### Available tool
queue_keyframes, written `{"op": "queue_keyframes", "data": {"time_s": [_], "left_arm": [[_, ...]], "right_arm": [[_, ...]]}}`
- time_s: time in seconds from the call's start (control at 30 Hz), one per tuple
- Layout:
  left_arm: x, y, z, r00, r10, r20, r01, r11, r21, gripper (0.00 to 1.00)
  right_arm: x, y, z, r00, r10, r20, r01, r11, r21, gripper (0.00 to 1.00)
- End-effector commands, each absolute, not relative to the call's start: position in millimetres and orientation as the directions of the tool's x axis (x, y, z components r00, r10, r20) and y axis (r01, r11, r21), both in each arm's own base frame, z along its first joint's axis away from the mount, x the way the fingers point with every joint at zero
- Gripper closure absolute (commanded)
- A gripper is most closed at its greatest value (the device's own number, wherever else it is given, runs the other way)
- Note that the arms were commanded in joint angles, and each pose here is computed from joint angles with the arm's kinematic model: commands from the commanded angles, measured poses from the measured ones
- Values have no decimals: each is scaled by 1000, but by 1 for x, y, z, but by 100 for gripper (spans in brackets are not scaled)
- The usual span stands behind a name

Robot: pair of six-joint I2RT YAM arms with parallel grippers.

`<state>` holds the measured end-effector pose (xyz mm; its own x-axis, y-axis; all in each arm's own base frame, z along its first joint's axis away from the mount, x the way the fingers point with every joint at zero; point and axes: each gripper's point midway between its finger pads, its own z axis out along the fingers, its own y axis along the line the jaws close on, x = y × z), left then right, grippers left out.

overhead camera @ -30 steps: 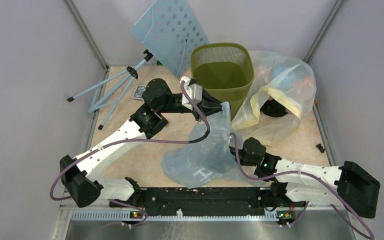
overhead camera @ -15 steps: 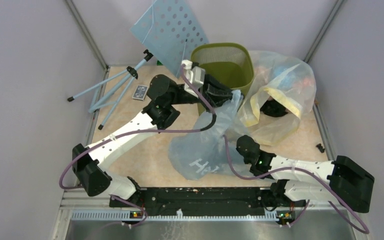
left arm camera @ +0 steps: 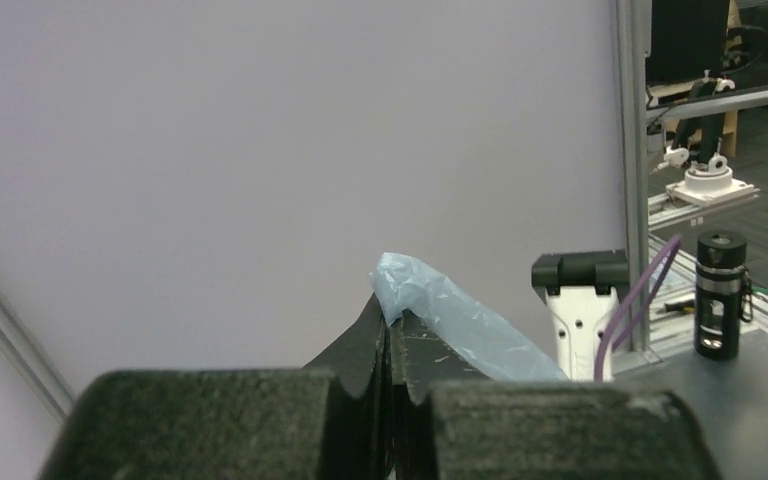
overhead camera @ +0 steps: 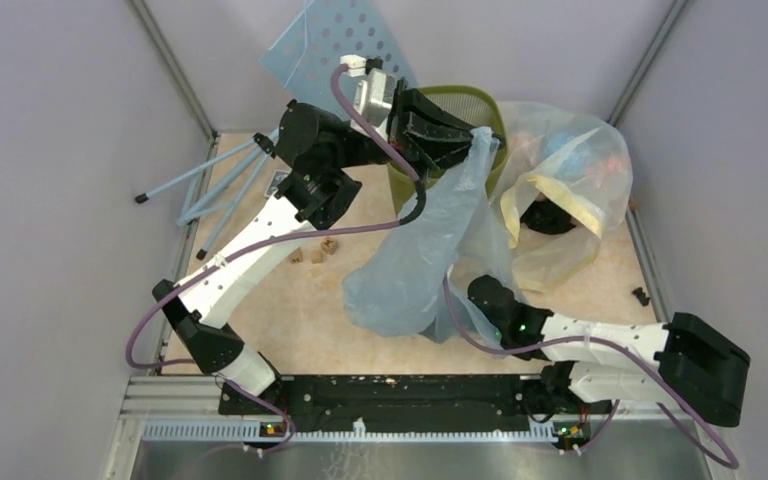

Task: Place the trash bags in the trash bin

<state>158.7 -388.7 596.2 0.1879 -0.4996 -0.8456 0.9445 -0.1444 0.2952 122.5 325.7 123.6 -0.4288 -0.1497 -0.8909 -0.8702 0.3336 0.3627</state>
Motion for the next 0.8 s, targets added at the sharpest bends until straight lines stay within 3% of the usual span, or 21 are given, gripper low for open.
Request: {"op": "queue_keyframes", "data": {"time_s": [0.0,0.17,0.33,0.5,0.63,0.77], "left_arm": [[161,-388,565,126,-422,-898,966,-151,207,100],[153,-377,527,137,-365,-921,970,-140,200,100],[177,-368,501,169,-257,-951,985,22,169,100],[197,-358,497,185,-233,-955,979,134,157,100],[205,-365,508,174,-230,-957,979,143,144,100],[238,-374,504,76,-181,-980,969,244,30,100]], "right_arm": [[125,317,144,-389,-114,-914,-873,362,327,100],[133,301,182,-300,-68,-951,-882,399,250,100],[169,259,170,-343,-118,-932,-723,666,182,100],[190,224,162,-406,-64,-912,-543,819,184,100],[180,238,169,-406,-46,-913,-617,751,236,100],[143,271,195,-368,-31,-929,-807,507,303,96]]}}
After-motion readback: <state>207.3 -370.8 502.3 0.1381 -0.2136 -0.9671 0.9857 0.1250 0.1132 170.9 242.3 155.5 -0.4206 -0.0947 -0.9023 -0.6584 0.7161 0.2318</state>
